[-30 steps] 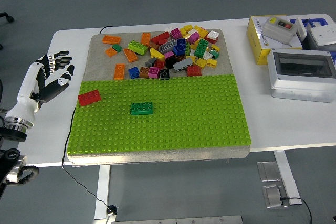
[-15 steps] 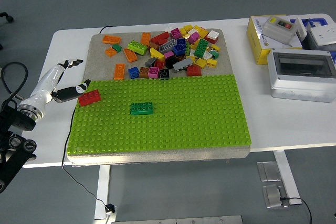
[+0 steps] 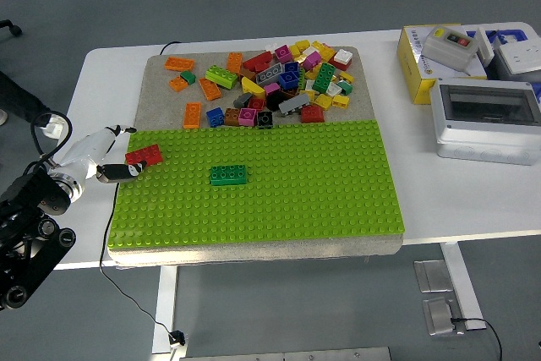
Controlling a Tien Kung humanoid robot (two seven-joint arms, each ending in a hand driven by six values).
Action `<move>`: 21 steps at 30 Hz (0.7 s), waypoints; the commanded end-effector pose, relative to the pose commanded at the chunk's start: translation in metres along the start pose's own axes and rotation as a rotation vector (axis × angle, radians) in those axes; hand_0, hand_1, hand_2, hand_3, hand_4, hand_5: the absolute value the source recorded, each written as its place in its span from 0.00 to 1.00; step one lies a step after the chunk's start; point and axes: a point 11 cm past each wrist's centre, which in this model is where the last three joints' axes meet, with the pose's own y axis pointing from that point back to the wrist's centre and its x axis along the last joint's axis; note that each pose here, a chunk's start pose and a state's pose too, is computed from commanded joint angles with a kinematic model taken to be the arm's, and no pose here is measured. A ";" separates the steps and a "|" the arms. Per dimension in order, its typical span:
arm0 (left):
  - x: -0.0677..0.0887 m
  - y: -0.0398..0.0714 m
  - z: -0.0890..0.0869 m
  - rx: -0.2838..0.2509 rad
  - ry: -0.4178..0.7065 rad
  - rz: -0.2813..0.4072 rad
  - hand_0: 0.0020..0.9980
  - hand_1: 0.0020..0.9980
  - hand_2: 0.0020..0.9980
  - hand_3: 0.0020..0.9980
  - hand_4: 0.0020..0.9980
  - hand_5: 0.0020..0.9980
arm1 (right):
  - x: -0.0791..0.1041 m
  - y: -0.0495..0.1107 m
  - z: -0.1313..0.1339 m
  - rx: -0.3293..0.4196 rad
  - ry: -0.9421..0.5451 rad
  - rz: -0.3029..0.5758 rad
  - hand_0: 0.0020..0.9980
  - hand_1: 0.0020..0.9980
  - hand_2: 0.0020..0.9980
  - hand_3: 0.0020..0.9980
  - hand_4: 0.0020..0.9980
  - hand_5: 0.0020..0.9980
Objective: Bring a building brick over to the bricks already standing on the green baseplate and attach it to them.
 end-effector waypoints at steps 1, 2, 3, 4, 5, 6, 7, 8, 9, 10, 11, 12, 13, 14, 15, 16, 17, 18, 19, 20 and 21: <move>-0.001 0.000 -0.001 0.004 -0.003 -0.005 1.00 0.98 0.98 0.92 0.73 0.35 | 0.000 0.000 0.000 0.000 0.001 0.000 0.67 0.64 0.67 0.71 0.59 0.72; -0.003 -0.001 -0.002 0.008 -0.007 -0.011 1.00 0.98 0.98 0.92 0.73 0.35 | 0.000 0.000 0.000 0.001 0.001 0.000 0.67 0.64 0.67 0.71 0.59 0.72; -0.004 -0.001 -0.002 0.011 -0.010 -0.015 1.00 0.99 0.99 0.88 0.73 0.35 | 0.000 0.000 0.000 0.001 0.002 0.001 0.67 0.64 0.67 0.71 0.59 0.72; -0.006 -0.002 -0.002 0.013 -0.013 -0.018 1.00 0.99 0.99 0.88 0.73 0.35 | 0.000 0.000 0.000 0.001 0.003 0.001 0.67 0.64 0.67 0.71 0.59 0.72; -0.007 -0.002 -0.002 0.015 -0.018 -0.022 1.00 0.99 0.99 0.88 0.73 0.35 | 0.000 0.000 0.000 0.001 0.003 0.001 0.67 0.64 0.67 0.71 0.59 0.72; -0.008 -0.003 -0.002 0.015 -0.021 -0.024 1.00 0.99 0.99 0.88 0.73 0.35 | 0.000 0.000 0.000 0.002 0.004 0.001 0.67 0.64 0.67 0.71 0.59 0.72; -0.009 -0.003 -0.001 0.015 -0.025 -0.024 1.00 0.99 0.99 0.88 0.73 0.35 | 0.000 0.000 0.000 0.002 0.005 0.000 0.67 0.64 0.67 0.71 0.59 0.72; -0.009 -0.004 -0.001 0.014 -0.029 -0.022 1.00 0.99 0.99 0.88 0.73 0.35 | 0.000 0.000 0.000 0.002 0.005 0.000 0.67 0.64 0.67 0.71 0.59 0.72; -0.009 -0.005 0.000 0.013 -0.033 -0.019 1.00 1.00 1.00 0.82 0.74 0.35 | 0.000 0.000 -0.001 0.002 0.005 0.000 0.67 0.64 0.67 0.71 0.59 0.72; -0.009 -0.005 0.001 0.012 -0.037 -0.017 1.00 1.00 1.00 0.82 0.74 0.35 | 0.000 0.000 -0.001 0.003 0.005 0.000 0.67 0.64 0.67 0.71 0.59 0.72; -0.009 -0.006 0.002 0.011 -0.043 -0.012 1.00 1.00 1.00 0.82 0.74 0.35 | 0.000 0.000 -0.001 0.003 0.004 0.000 0.67 0.64 0.67 0.71 0.59 0.72; -0.008 -0.007 0.003 0.011 -0.048 -0.008 1.00 1.00 1.00 0.82 0.74 0.35 | 0.000 0.000 -0.001 0.003 0.004 0.000 0.67 0.64 0.67 0.71 0.59 0.72; -0.008 -0.008 0.004 0.010 -0.052 -0.002 1.00 1.00 1.00 0.82 0.74 0.35 | 0.001 0.000 -0.002 0.004 0.002 0.001 0.67 0.64 0.67 0.71 0.59 0.72; -0.007 -0.009 0.004 0.010 -0.054 0.000 1.00 1.00 1.00 0.82 0.74 0.35 | 0.001 0.000 -0.002 0.004 0.002 0.001 0.67 0.64 0.67 0.71 0.59 0.72; -0.007 -0.010 0.005 0.010 -0.055 0.003 1.00 1.00 1.00 0.79 0.75 0.36 | 0.001 0.000 -0.002 0.004 0.001 0.001 0.67 0.64 0.67 0.71 0.59 0.72; -0.007 -0.010 0.005 0.011 -0.057 0.004 1.00 1.00 1.00 0.79 0.75 0.36 | 0.002 0.000 -0.002 0.004 0.000 0.001 0.67 0.64 0.67 0.71 0.59 0.72; -0.007 -0.011 0.005 0.013 -0.059 0.002 1.00 1.00 1.00 0.79 0.75 0.36 | 0.002 0.000 -0.002 0.004 -0.001 0.002 0.67 0.64 0.67 0.71 0.59 0.72; -0.008 -0.011 0.005 0.016 -0.061 -0.001 1.00 1.00 1.00 0.79 0.75 0.36 | 0.002 0.000 -0.002 0.004 -0.002 0.002 0.67 0.64 0.67 0.71 0.59 0.72; -0.010 -0.012 0.004 0.019 -0.063 -0.007 1.00 1.00 1.00 0.79 0.75 0.36 | 0.002 0.000 -0.002 0.004 -0.003 0.002 0.67 0.64 0.67 0.71 0.59 0.72; -0.010 -0.012 0.003 0.022 -0.064 -0.010 1.00 1.00 1.00 0.79 0.75 0.36 | 0.002 0.000 -0.002 0.004 -0.004 0.003 0.67 0.64 0.67 0.71 0.59 0.72; -0.012 -0.012 0.002 0.027 -0.065 -0.015 1.00 1.00 1.00 0.78 0.76 0.36 | 0.002 0.000 -0.002 0.005 -0.006 0.003 0.67 0.64 0.67 0.71 0.59 0.72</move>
